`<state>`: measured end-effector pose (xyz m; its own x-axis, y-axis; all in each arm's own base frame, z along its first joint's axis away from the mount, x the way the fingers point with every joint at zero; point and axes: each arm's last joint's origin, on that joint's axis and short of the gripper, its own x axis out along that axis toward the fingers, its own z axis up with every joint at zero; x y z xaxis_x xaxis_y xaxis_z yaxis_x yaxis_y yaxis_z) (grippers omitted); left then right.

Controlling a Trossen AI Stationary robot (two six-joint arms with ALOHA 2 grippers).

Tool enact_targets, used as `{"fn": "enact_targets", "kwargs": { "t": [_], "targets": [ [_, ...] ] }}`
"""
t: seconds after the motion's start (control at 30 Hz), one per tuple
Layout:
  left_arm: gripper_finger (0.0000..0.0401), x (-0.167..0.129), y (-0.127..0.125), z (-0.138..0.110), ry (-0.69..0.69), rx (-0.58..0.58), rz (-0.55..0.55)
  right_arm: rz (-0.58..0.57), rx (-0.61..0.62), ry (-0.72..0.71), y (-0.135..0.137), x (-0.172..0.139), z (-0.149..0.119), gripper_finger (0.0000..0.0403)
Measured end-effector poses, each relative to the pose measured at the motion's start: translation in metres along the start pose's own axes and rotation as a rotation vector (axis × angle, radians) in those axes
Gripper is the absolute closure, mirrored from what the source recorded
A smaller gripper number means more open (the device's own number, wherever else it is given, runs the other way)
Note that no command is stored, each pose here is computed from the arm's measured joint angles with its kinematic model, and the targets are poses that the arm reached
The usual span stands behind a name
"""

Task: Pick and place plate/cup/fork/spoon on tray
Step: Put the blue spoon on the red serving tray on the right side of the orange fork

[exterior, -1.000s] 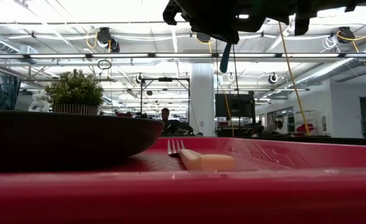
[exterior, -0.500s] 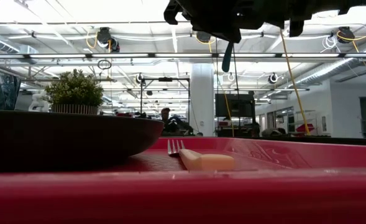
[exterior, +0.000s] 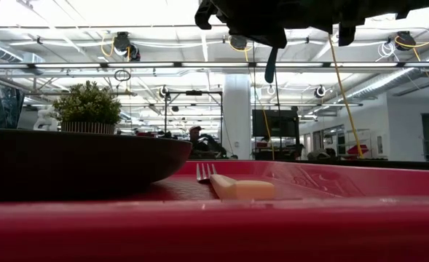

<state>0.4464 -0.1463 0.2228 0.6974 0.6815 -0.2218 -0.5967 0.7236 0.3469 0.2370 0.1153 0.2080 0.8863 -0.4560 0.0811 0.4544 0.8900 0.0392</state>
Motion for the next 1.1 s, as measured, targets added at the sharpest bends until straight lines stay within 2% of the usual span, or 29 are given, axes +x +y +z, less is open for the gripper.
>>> {"fn": "enact_targets", "kwargs": {
  "t": [0.1,0.3,0.5,0.63,0.9,1.1],
  "targets": [
    [0.0377,0.003,0.001,0.0,0.007,-0.037,-0.022,-0.005,-0.011,0.004,0.001,-0.001,0.0,0.0394],
    [0.03,0.003,0.0,0.0,0.014,-0.064,-0.075,-0.002,-0.006,0.002,0.001,-0.001,0.0,0.039],
    [0.0249,-0.024,0.006,0.013,0.014,-0.04,-0.111,0.017,-0.008,-0.004,0.002,-0.004,0.003,0.0398],
    [0.0242,-0.041,0.016,0.024,0.019,-0.015,-0.148,0.045,-0.008,-0.022,0.002,-0.01,0.012,0.0397],
    [0.0241,-0.044,0.014,0.023,0.043,-0.003,-0.253,0.261,0.052,-0.034,0.002,-0.017,0.026,0.0395],
    [0.0245,-0.045,0.012,0.024,0.032,-0.028,-0.255,0.26,0.059,-0.033,0.001,-0.017,0.027,0.0395]
  ]
}}
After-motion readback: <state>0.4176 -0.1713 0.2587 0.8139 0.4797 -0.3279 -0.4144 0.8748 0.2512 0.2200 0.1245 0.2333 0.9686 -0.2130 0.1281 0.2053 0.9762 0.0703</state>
